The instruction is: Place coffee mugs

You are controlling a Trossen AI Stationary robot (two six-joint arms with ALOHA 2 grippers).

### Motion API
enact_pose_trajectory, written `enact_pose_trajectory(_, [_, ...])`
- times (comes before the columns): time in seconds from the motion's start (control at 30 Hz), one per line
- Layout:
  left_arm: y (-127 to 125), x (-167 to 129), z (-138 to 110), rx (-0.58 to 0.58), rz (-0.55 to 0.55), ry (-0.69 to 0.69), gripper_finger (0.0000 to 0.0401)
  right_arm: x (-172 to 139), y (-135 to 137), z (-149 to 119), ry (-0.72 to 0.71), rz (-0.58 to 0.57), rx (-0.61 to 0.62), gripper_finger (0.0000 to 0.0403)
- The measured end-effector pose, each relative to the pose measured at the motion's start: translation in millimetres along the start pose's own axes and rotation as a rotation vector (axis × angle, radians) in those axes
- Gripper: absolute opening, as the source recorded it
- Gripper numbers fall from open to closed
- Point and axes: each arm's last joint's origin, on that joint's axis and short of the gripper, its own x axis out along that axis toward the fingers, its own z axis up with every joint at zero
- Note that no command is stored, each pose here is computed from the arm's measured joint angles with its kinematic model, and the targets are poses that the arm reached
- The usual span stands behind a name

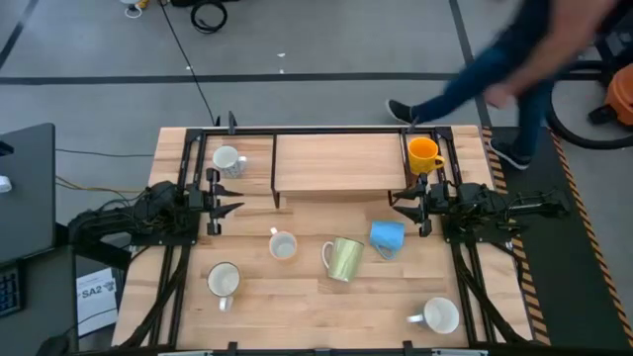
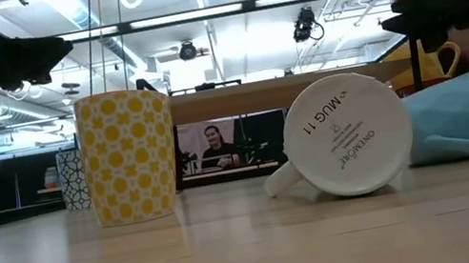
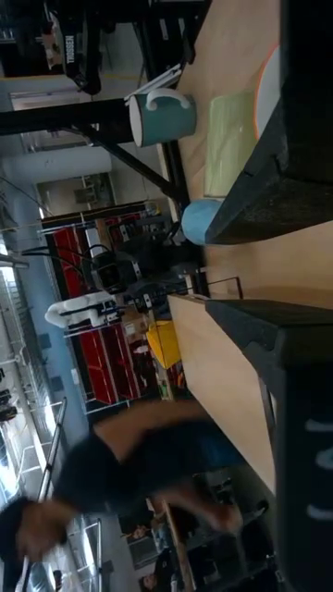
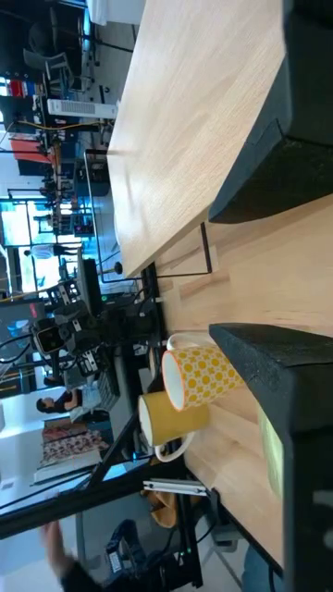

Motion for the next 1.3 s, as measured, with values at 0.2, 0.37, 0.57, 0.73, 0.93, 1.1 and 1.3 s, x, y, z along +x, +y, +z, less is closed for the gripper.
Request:
enact_pose_trajectory(0.2, [0.0,0.0,0.0,-0.002,0.0,0.0,0.0114,0.0,0.0,0.1,0.0,0.0,0.0,0.0192])
enact_pose_trajectory(0.37, [0.0,0.0,0.0,-0.002,0.0,0.0,0.0114,0.0,0.0,0.0,0.0,0.0,-0.008,0.0192])
enact_pose_trajectory(0.57, [0.0,0.0,0.0,-0.002,0.0,0.0,0.0114,0.0,0.0,0.0,0.0,0.0,-0.022,0.0192])
enact_pose_trajectory(0.73, [0.0,0.0,0.0,-0.002,0.0,0.0,0.0114,0.0,0.0,0.5,-0.005,-0.001,-0.037,0.0192])
enact_pose_trajectory(0.93, [0.0,0.0,0.0,-0.002,0.0,0.0,0.0114,0.0,0.0,0.8,-0.007,-0.001,-0.048,0.0192])
enact_pose_trajectory(1.1, [0.0,0.0,0.0,-0.002,0.0,0.0,0.0114,0.0,0.1,1.3,-0.013,0.0,-0.047,0.0192])
enact_pose_trajectory(1.3, [0.0,0.0,0.0,-0.002,0.0,0.0,0.0114,0.0,0.2,2.7,-0.028,0.001,-0.043,0.0192])
